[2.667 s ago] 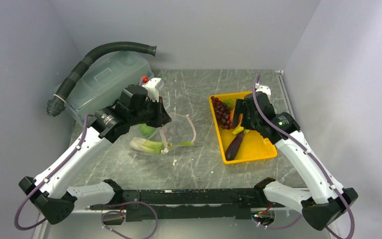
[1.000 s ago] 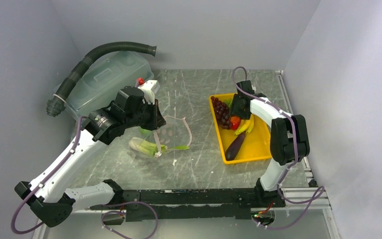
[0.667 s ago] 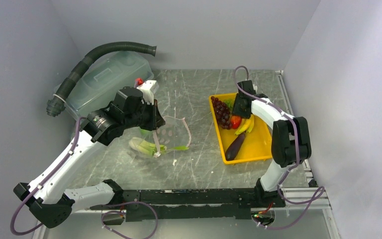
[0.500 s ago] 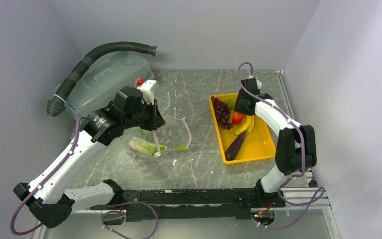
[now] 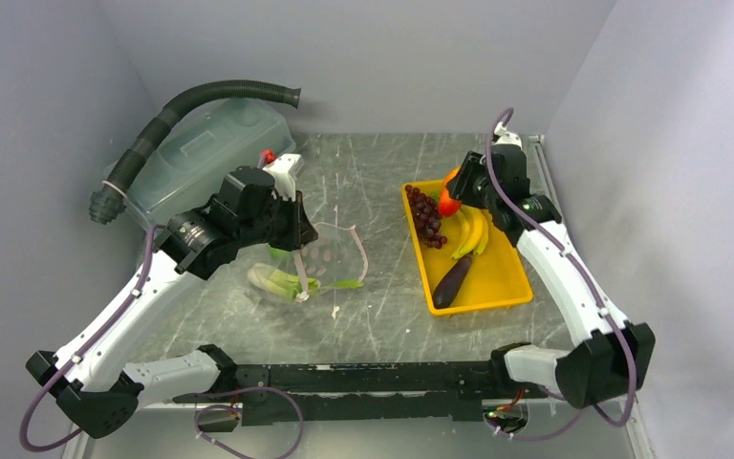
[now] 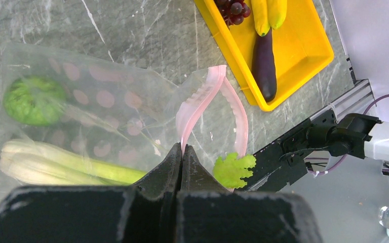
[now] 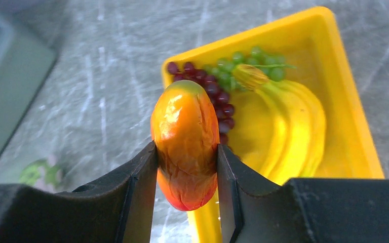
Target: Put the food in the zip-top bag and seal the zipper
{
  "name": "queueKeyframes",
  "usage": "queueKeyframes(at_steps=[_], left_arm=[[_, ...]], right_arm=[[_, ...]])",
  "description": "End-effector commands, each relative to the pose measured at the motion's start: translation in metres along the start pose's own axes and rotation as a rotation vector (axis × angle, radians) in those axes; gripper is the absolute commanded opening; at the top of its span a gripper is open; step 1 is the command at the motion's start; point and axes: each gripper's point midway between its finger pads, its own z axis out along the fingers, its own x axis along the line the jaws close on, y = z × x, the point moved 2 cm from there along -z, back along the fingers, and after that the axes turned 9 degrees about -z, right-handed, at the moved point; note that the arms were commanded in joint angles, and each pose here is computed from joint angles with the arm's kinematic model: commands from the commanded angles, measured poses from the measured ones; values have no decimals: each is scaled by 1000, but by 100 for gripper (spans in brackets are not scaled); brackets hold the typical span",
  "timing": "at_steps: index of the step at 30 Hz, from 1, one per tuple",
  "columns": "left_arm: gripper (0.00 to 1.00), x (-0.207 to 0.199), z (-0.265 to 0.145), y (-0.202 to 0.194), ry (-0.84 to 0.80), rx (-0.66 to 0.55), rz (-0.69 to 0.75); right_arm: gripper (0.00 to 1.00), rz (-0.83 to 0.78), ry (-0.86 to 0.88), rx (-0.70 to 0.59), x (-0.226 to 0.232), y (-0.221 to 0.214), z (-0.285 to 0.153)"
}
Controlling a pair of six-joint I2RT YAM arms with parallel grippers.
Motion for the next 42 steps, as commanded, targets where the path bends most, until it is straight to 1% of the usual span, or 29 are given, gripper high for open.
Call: queueKeyframes(at_steps=[1,6,12,21,26,33,42], left_arm=[[0,-13,-3,13,-52,-51,9],[0,-14,-3,14,-55,-52,5],[0,-15,-4,15,-57,-58,5],[0,-18,-7,19,-66,-66,5],[0,-20,-9,18,-76,-63,0],[0,-21,-10,16,-88,-57,-3],[0,-23,-5,13,-105,-31,-3]], right_arm=[[0,-42,219,-148,45,31,-43],[0,-141,440,-236,92,33,-87],[0,-199,672,-315,127,27,-135],[0,-295,973,-370,168,3,-180],[0,-368,1099,-439,188,-9,-198],[0,-533,1219,-538,213,-37,-209],[0,-660,1209,-495,232,-65,-177]])
